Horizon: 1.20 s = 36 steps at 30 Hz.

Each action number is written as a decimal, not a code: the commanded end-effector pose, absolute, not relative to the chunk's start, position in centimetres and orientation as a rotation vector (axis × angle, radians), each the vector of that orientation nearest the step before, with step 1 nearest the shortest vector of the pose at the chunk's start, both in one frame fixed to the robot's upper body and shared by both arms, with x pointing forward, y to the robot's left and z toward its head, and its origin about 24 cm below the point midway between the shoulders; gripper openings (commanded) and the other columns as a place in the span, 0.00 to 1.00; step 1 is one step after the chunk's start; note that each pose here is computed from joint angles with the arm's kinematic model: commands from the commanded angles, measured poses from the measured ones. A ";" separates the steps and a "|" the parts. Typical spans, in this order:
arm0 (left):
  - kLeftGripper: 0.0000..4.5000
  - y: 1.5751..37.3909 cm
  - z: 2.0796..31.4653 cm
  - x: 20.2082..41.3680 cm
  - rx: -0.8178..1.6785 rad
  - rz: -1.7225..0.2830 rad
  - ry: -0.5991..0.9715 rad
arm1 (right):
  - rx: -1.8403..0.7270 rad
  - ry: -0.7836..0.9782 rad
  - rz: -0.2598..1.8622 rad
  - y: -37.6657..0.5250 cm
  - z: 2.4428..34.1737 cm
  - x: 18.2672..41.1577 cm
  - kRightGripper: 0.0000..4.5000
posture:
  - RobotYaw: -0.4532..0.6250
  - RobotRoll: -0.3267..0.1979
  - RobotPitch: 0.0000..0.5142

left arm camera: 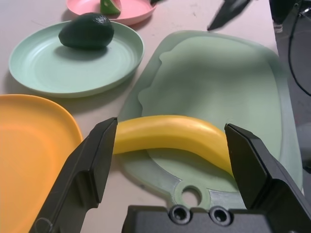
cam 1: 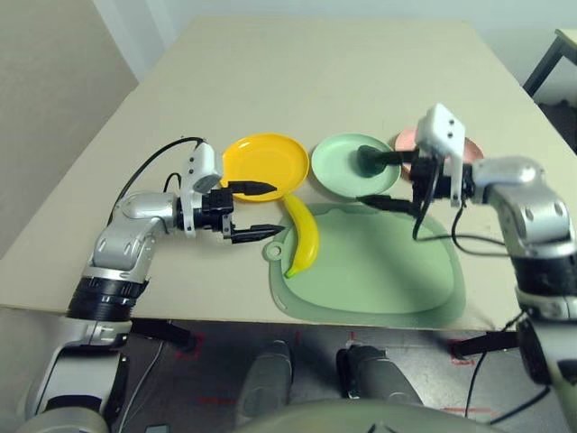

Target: Place the fruits into color-matched plates.

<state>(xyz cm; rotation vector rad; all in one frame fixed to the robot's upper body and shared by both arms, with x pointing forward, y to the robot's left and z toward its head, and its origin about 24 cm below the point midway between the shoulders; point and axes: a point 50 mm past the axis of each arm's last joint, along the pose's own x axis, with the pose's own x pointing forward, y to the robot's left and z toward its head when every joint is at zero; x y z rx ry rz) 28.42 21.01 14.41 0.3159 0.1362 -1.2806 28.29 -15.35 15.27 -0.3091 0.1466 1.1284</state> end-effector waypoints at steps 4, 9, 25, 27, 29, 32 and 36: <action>1.00 20.7 15.2 29.2 0.381 -1.309 0.141 | -0.293 -0.052 1.190 -15.1 14.0 26.4 1.00 | 0.46 0.62 0.26; 1.00 21.0 15.8 30.2 0.650 -1.343 0.131 | -0.280 -0.117 1.279 -15.9 12.7 24.7 1.00 | 0.47 0.62 0.26; 1.00 15.4 16.2 33.3 1.387 -1.693 -0.018 | -0.218 -0.033 1.284 -19.1 9.9 23.0 1.00 | 0.43 0.62 0.26; 1.00 13.8 16.1 33.7 1.439 -1.730 -0.051 | -0.208 -0.036 1.268 -19.0 9.9 22.9 1.00 | 0.41 0.62 0.27; 1.00 12.8 15.9 34.0 1.463 -1.757 -0.069 | -0.200 -0.036 1.257 -19.0 10.0 22.7 1.00 | 0.40 0.62 0.27; 1.00 12.1 15.5 34.3 1.463 -1.789 -0.034 | -0.198 -0.039 1.240 -19.0 10.1 22.4 1.00 | 0.37 0.62 0.26; 1.00 11.9 14.8 34.6 1.469 -1.822 0.040 | -0.194 -0.050 1.207 -19.1 10.5 22.3 1.00 | 0.35 0.62 0.27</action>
